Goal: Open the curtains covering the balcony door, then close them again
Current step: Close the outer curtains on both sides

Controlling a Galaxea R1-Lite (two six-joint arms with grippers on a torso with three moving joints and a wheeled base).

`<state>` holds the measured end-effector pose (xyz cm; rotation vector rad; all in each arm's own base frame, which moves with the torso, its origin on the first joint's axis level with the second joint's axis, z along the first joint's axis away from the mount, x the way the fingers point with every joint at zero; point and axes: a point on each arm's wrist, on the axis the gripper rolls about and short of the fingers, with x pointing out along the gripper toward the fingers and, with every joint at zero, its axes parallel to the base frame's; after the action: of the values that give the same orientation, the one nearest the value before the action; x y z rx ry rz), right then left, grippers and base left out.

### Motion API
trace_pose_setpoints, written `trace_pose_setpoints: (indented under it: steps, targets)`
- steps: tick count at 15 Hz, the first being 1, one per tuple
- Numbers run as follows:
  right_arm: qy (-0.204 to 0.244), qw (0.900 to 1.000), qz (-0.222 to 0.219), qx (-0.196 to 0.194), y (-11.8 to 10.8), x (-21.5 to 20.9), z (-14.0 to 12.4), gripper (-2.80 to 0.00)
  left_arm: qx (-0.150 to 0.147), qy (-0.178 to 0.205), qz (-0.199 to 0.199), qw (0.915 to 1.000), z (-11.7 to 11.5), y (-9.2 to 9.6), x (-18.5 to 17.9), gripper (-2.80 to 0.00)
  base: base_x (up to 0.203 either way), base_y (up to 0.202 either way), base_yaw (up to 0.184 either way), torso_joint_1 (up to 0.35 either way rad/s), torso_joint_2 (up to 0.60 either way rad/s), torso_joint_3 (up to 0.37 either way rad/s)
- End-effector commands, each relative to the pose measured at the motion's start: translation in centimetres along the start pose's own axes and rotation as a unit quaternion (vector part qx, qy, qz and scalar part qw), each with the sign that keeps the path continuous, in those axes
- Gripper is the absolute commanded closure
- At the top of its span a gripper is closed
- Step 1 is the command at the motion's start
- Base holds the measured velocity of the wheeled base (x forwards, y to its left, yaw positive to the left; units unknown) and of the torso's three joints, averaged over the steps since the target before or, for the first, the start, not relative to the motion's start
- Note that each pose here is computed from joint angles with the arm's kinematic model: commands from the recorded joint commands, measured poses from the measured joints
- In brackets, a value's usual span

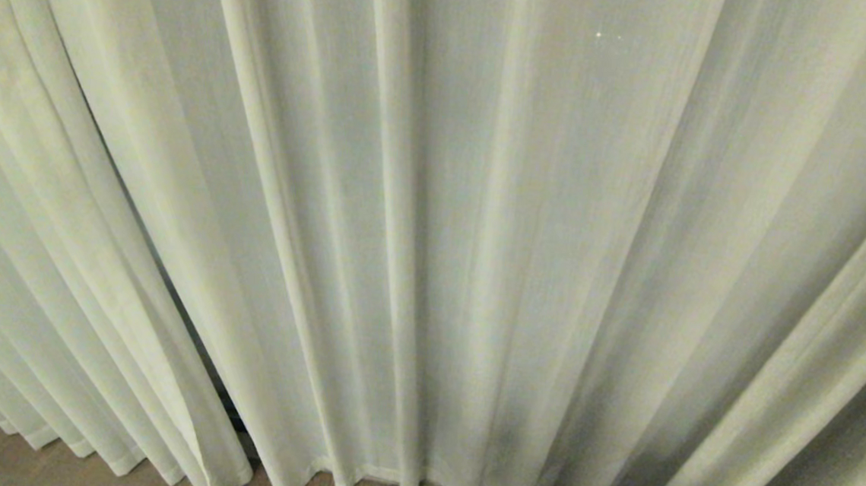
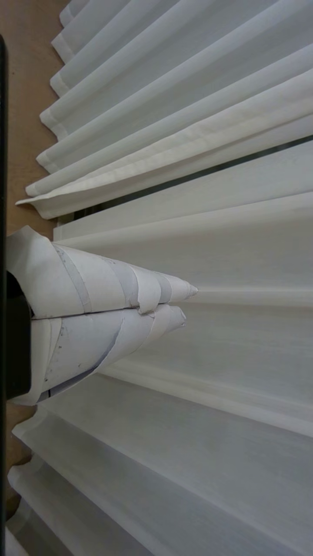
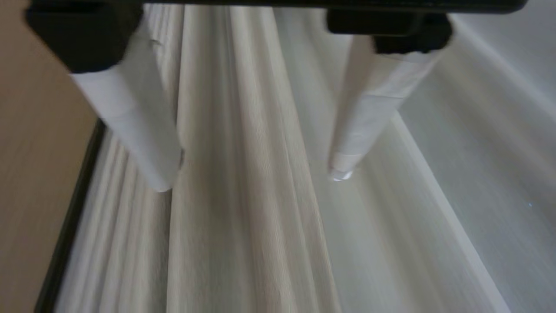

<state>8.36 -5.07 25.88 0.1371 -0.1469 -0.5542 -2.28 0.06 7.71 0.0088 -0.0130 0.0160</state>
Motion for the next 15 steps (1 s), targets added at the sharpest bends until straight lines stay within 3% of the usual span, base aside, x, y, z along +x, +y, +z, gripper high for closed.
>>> trace_pose_setpoints:
  steps: [1, 6, 10, 15]
  targets:
    - [-0.019, 1.0, 0.008, -0.004, -0.1, 1.1, -0.6, -2.8, 0.0, -0.001, 0.0, 1.0, 0.0, 0.0, 0.0, 0.0, 0.0, 0.0, 0.0, 0.0, 0.0, 0.0]
    - [-0.063, 0.996, 0.048, -0.038, 0.1, 4.5, -0.8, -2.8, 0.0, -0.001, 0.0, 1.0, 0.0, 0.0, 0.0, 0.0, 0.0, 0.0, 0.0, 0.0, 0.0, 0.0]
    - [-0.052, 0.997, 0.05, -0.042, 0.1, 8.2, -1.7, -2.8, 0.0, 0.0, 0.0, 1.0, 0.0, 0.0, 0.0, 0.0, 0.0, 0.0, 0.0, 0.0, 0.0, 0.0]
    - [-0.053, 0.997, 0.051, -0.039, 0.4, 14.8, -0.9, -2.8, 0.0, -0.001, 0.0, 1.0, 0.0, 0.0, 0.0, 0.0, 0.0, 0.0, 0.0, 0.0, 0.0, 0.0]
